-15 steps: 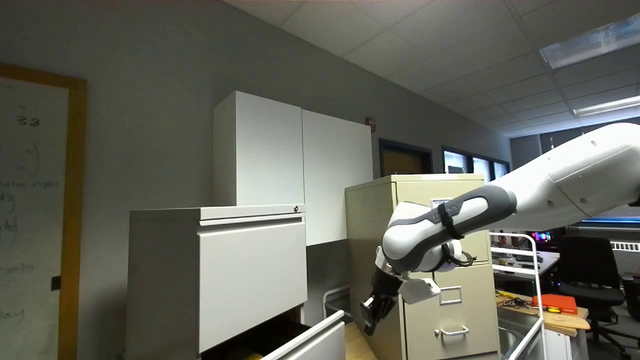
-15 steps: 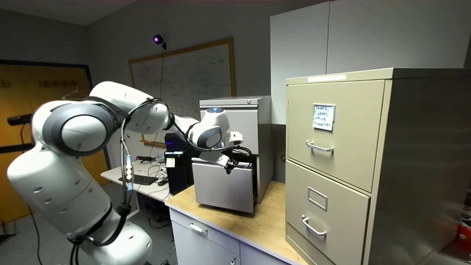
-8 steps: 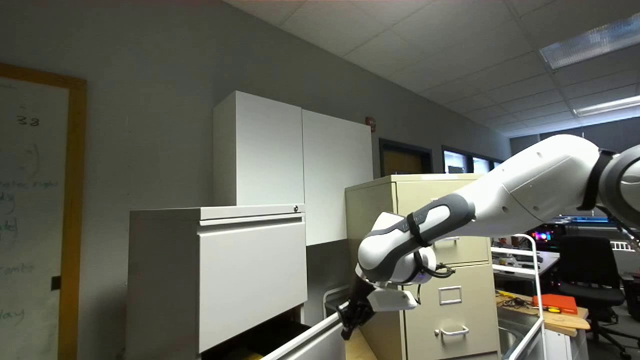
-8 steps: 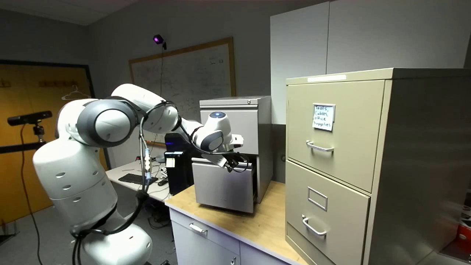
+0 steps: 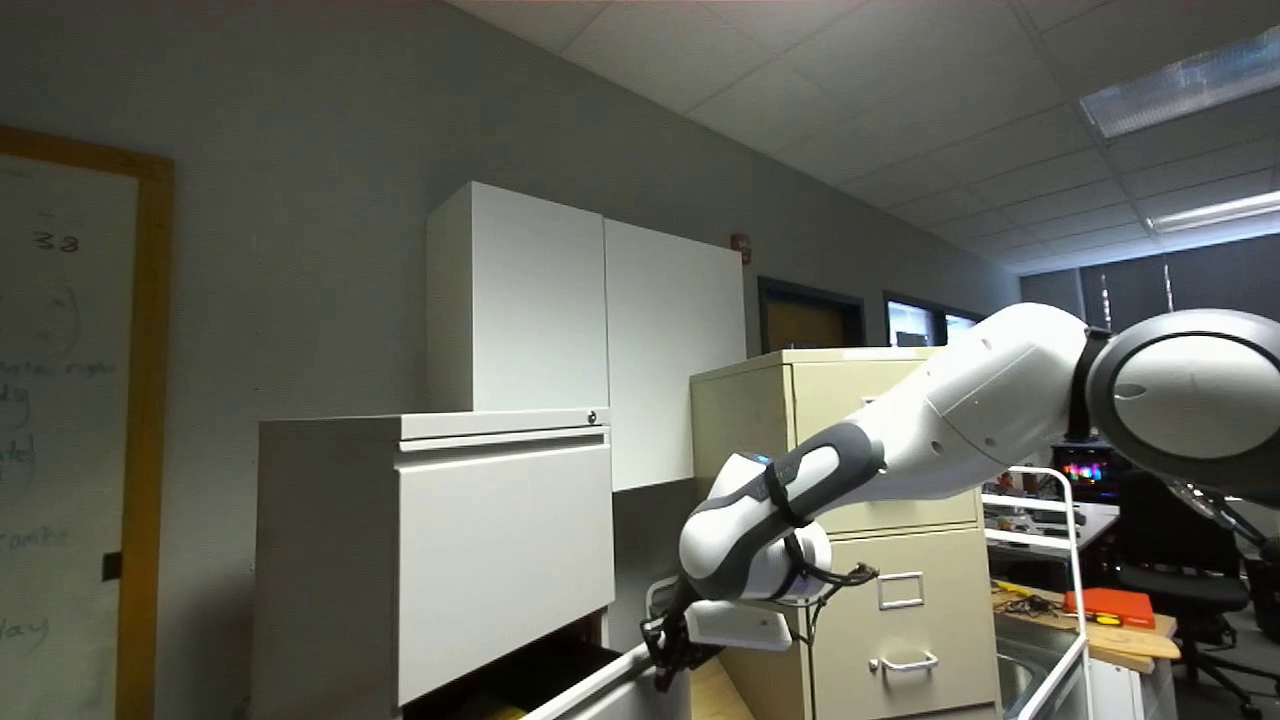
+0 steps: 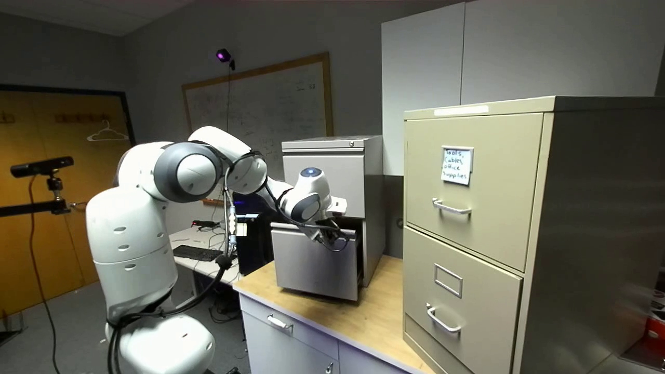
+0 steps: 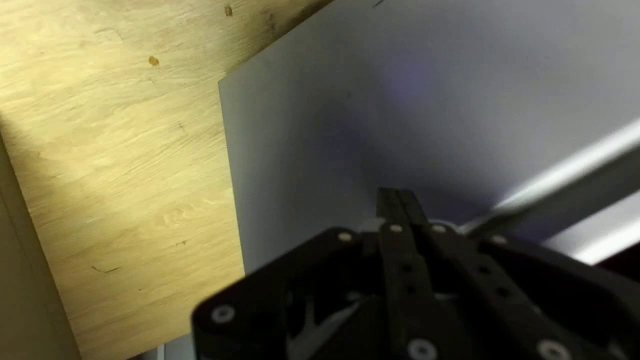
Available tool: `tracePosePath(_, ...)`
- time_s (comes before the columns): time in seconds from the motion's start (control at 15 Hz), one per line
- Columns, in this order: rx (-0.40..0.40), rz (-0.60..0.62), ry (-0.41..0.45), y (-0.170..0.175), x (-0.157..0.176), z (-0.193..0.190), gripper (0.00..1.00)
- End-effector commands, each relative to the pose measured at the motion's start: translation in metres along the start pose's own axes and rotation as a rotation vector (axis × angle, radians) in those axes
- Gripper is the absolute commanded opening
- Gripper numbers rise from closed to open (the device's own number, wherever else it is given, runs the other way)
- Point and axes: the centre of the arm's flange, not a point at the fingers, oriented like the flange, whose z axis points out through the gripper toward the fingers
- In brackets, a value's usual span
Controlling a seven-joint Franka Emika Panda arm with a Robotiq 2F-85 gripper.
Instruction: Close the open drawer
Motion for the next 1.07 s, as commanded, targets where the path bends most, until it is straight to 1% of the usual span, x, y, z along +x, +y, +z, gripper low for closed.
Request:
tracePosePath(0.0, 0.035, 0.147, 0.020, -0.017, 0.022, 0.004, 0.00)
tracePosePath(0.2, 0.058, 0.253, 0.019, -0.026, 0.029, 0.007, 0.00)
tracePosePath(0.6, 0.084, 0.397, 0.016, -0.047, 0.041, 0.018, 0.00)
tracePosePath(0.73, 0.096, 0.434, 0.015, -0.055, 0.046, 0.021, 0.00)
tracePosePath(1.0, 0.141, 0.486, 0.019, -0.084, 0.059, 0.025, 0.00)
